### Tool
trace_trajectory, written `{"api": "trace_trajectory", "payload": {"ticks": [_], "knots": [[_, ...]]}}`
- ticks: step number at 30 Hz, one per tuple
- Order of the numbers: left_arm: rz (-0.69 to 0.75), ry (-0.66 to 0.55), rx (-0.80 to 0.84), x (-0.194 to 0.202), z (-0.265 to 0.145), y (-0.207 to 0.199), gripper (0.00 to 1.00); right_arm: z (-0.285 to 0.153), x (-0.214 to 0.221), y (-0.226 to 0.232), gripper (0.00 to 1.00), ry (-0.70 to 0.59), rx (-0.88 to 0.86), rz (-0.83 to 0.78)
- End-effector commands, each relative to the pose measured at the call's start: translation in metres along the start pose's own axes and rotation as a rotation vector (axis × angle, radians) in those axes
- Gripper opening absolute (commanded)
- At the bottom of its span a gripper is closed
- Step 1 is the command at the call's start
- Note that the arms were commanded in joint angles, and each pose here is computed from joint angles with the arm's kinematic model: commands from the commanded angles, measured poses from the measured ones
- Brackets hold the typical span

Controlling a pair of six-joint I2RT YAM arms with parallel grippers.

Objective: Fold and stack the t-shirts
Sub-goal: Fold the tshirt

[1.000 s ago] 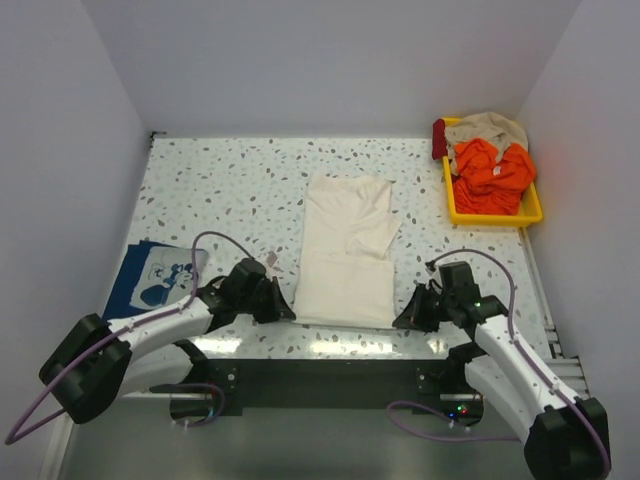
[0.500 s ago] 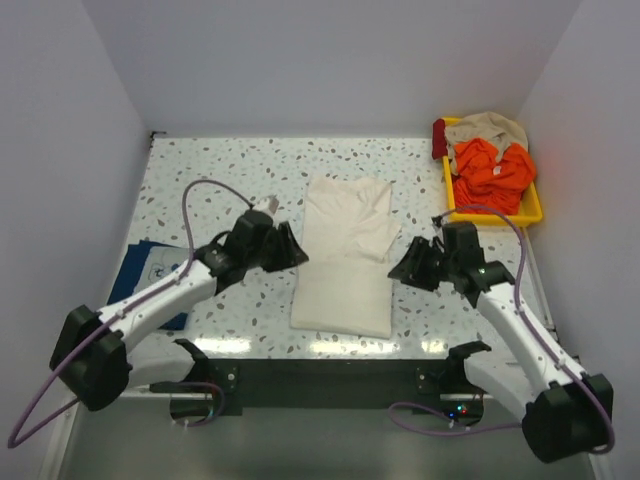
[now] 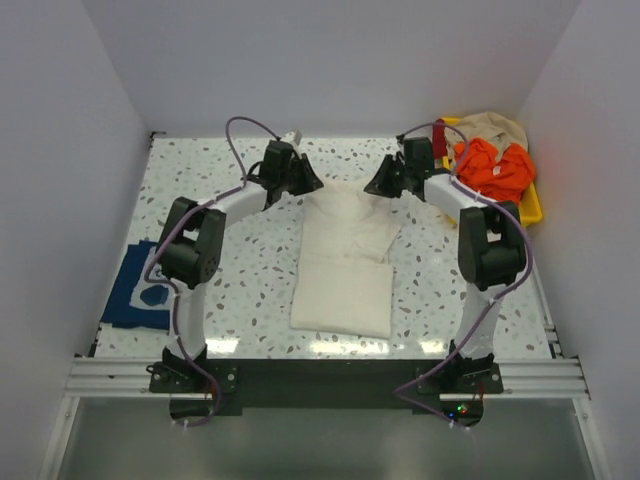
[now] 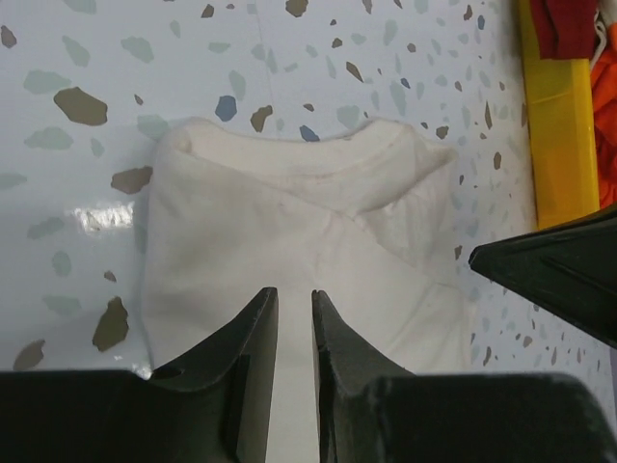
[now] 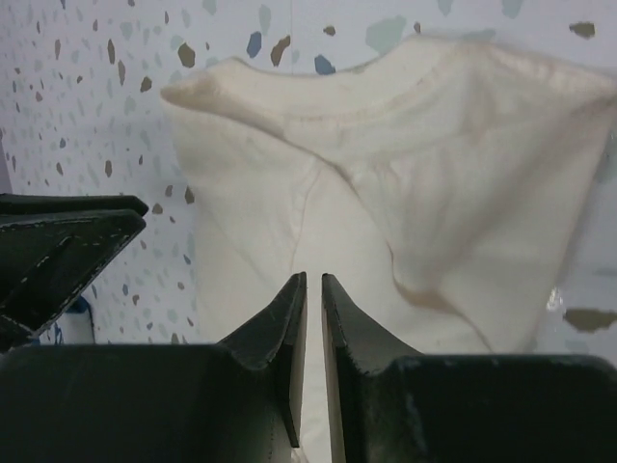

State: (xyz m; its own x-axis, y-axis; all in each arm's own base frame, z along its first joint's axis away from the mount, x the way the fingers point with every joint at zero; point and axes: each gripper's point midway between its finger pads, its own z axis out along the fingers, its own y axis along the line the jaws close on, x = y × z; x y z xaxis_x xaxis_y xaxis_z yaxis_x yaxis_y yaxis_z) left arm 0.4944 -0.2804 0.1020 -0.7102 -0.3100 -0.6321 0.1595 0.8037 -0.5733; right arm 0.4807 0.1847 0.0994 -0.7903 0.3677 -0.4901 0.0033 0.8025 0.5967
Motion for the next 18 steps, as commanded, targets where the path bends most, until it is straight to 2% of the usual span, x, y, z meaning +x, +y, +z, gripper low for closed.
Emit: {"api": "trace_trajectory", "payload": {"ticks": [1, 2, 4, 5, 7, 8, 15, 18], "knots": [[0.095, -0.084, 0.158, -0.048, 0.016, -0.018, 0.25, 0.021, -0.029, 0.016, 0.15, -0.033, -0.077, -0.057], [0.086, -0.058, 0.129, -0.040, 0.031, 0.003, 0.25, 0.028, -0.030, 0.012, 0.15, -0.028, -0.074, -0.053], [0.080, -0.052, 0.109, -0.044, 0.043, 0.016, 0.26, 0.045, -0.030, 0.001, 0.15, -0.007, -0.054, -0.049], [0.053, -0.023, 0.082, -0.034, 0.056, 0.037, 0.26, 0.051, -0.029, -0.005, 0.15, 0.000, -0.044, -0.041], [0.033, -0.004, 0.076, -0.034, 0.067, 0.047, 0.26, 0.058, -0.036, -0.012, 0.15, 0.000, -0.032, -0.035], [0.012, 0.022, 0.038, -0.023, 0.077, 0.066, 0.25, 0.069, -0.030, -0.023, 0.15, 0.020, -0.014, -0.021], [-0.037, 0.052, -0.026, -0.008, 0.083, 0.099, 0.22, 0.087, -0.041, -0.049, 0.17, 0.027, 0.014, 0.019], [-0.038, 0.048, -0.037, -0.009, 0.081, 0.103, 0.22, 0.085, -0.047, -0.045, 0.23, 0.015, 0.006, 0.004]]}}
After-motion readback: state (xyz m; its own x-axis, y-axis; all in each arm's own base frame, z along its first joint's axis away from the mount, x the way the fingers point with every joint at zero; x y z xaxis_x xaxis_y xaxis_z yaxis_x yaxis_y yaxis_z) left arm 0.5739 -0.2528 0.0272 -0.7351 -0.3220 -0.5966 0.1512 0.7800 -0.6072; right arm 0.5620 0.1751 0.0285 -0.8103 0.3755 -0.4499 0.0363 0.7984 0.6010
